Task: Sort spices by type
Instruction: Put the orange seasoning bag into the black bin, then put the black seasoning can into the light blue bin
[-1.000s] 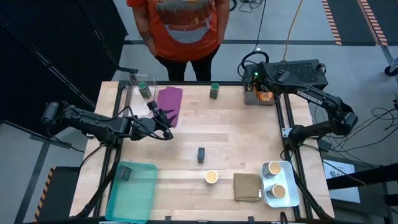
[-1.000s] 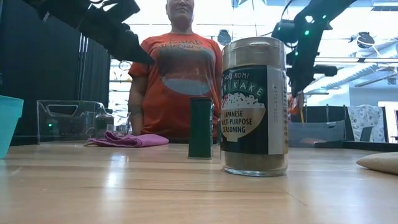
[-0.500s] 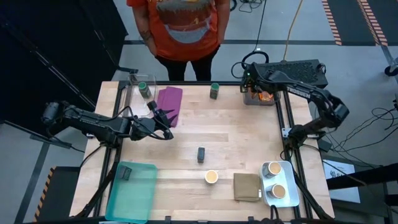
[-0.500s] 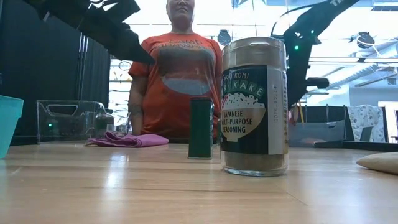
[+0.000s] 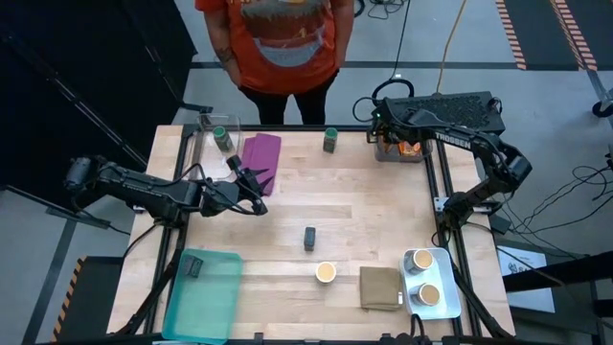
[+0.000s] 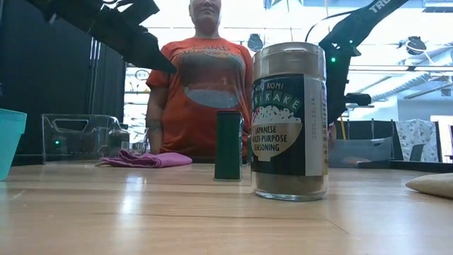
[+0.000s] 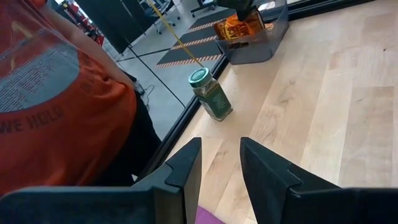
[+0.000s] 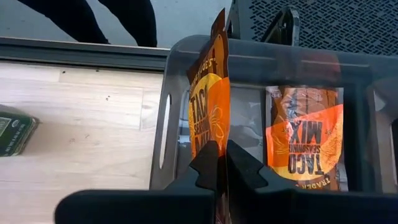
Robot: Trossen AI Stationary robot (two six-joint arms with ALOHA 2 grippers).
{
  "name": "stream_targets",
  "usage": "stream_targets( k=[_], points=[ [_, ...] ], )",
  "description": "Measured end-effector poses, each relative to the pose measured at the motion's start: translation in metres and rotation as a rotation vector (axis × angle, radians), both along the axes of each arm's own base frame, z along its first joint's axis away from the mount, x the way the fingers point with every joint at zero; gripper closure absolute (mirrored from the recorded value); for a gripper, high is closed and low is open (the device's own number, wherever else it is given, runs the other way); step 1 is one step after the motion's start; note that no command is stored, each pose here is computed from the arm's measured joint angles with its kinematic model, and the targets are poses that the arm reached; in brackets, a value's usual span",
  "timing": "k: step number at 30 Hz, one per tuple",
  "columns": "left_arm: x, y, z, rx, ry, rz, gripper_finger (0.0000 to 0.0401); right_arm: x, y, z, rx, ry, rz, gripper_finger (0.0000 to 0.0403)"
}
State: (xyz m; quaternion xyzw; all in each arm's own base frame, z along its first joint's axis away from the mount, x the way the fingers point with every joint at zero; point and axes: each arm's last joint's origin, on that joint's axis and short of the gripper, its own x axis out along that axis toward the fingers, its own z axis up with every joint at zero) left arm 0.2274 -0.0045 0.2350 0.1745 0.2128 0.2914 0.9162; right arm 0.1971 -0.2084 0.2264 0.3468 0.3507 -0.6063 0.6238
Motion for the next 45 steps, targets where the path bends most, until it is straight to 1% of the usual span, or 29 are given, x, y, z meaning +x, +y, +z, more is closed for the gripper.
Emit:
stream_targets(
  k=[20, 24, 32, 36, 39, 41, 43, 45],
  points=[
    [0.0, 0.0, 0.0, 0.0, 0.0, -0.001, 0.0285, 0.0, 0.0, 0.0, -0.003, 0.004, 0.002, 0.0396],
    [0.0, 0.0, 0.0, 0.0, 0.0, -0.001, 0.0285, -0.001, 0.001, 0.0, 0.005, 0.012, 0.002, 0.0375],
    [0.0, 0.0, 0.0, 0.0, 0.0, -0.001, 0.0285, -0.001, 0.001, -0.001, 0.011, 0.026, 0.01, 0.0309],
    [0.0, 0.0, 0.0, 0.0, 0.0, 0.0, 0.0285, -0.002, 0.002, 0.001, 0.007, 0.041, 0.039, 0.0292],
    [0.0, 0.0, 0.0, 0.0, 0.0, 0.0, 0.0285, -0.003, 0.003, 0.005, -0.003, 0.042, 0.06, 0.029],
    [0.0, 0.0, 0.0, -0.001, 0.0, -0.001, 0.0285, -0.005, 0.005, 0.01, -0.016, 0.04, 0.084, 0.0296],
    [0.0, 0.0, 0.0, 0.0, 0.0, 0.0, 0.0285, -0.006, 0.009, 0.02, -0.055, 0.017, 0.111, 0.0307],
    [0.0, 0.0, 0.0, -0.004, -0.003, 0.001, 0.0285, -0.009, 0.014, 0.036, -0.118, -0.03, 0.162, 0.0322]
  ],
)
